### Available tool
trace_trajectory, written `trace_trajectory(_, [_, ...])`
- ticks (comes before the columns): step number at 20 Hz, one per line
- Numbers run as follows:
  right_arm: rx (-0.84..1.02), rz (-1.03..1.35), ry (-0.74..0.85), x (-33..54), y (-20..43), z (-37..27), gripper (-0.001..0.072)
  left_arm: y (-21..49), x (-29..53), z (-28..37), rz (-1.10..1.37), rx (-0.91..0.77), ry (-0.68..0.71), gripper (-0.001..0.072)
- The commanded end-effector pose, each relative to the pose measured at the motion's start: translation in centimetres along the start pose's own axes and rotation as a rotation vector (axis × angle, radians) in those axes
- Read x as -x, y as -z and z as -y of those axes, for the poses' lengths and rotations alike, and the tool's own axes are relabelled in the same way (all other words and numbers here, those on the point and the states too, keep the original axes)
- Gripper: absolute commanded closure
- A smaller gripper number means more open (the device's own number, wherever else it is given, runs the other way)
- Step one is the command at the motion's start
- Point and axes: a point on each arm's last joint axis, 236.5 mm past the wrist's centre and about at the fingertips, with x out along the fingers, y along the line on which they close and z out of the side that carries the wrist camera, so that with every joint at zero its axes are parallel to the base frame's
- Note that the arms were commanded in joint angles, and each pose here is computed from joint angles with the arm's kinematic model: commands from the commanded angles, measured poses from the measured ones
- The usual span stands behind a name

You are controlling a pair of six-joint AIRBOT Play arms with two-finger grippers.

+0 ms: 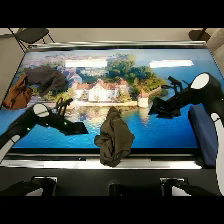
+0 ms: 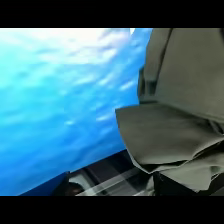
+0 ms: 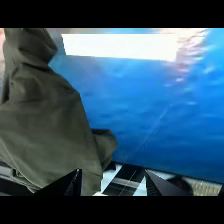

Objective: Fold the shirts.

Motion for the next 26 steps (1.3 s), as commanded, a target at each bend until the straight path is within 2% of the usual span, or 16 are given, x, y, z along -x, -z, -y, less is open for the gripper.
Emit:
trace_trajectory(1, [-0.025,-0.111,-0.027,-3.2,2.2,1.0,0.0206,2.8,-5.6,0.6,-0.011,0.159,0.111,0.0123])
trace_trajectory(8, [-0.045,-0.213,-0.027,-5.7,5.4,2.5,0.0206,0.6,-9.1,2.6,0.089,0.281,0.178,0.0134])
trace_trajectory(9, [-0.049,-0.218,-0.027,-6.0,5.6,2.6,0.0206,0.3,-9.2,2.7,0.099,0.291,0.182,0.0268])
trace_trajectory(10, [-0.055,-0.221,-0.029,-6.3,5.8,2.7,0.0206,0.1,-9.3,2.7,0.111,0.296,0.175,0.0432])
trace_trajectory(12, [-0.069,-0.242,-0.062,-7.3,6.7,2.5,0.0204,-0.5,-9.3,2.4,0.141,0.304,0.166,0.0681])
trace_trajectory(14, [-0.085,-0.260,-0.103,-9.0,7.8,1.9,0.0171,-0.8,-9.2,2.3,0.153,0.311,0.164,0.0678])
trace_trajectory(18, [0.003,-0.227,-0.062,-13.1,8.9,0.2,0.0108,-0.7,-8.8,2.6,0.151,0.299,0.170,0.0681])
trace_trajectory(23, [0.023,-0.127,-0.157,-14.5,7.3,-4.2,0.0112,-1.0,-7.5,3.4,0.183,0.260,0.181,0.0681])
trace_trajectory(25, [0.032,-0.146,-0.161,-15.1,7.8,-4.8,0.0163,-1.0,-7.5,3.4,0.184,0.259,0.181,0.0681])
trace_trajectory(26, [0.038,-0.167,-0.158,-15.5,8.3,-4.9,0.0166,-1.0,-7.5,3.4,0.184,0.259,0.181,0.0681])
